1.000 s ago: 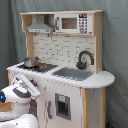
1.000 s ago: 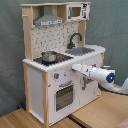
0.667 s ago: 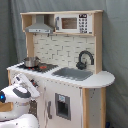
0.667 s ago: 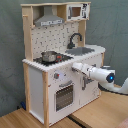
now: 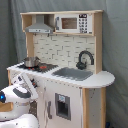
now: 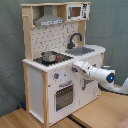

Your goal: Play with the kitchen

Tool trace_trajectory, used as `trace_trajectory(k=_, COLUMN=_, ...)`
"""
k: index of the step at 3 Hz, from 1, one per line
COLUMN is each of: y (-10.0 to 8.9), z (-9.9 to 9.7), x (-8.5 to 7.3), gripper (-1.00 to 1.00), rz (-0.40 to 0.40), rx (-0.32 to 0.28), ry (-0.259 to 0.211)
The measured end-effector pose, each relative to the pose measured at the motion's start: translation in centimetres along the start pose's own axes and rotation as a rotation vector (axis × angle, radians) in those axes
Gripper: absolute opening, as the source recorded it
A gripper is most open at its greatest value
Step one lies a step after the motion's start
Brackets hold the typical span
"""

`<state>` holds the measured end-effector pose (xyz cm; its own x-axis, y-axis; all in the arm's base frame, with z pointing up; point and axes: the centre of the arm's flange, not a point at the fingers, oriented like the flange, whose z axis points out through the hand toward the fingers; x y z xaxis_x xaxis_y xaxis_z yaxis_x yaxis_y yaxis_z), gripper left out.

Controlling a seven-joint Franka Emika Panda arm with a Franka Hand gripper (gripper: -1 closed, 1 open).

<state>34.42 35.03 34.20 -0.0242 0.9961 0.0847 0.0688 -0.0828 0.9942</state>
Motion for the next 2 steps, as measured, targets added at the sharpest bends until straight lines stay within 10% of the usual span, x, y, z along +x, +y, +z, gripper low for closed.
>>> trace_trajectory(k=2, y=-0.04, z=-0.01, x=-0.03, gripper=-1.0, rz=0.204, rx=0.001, ry=0.0)
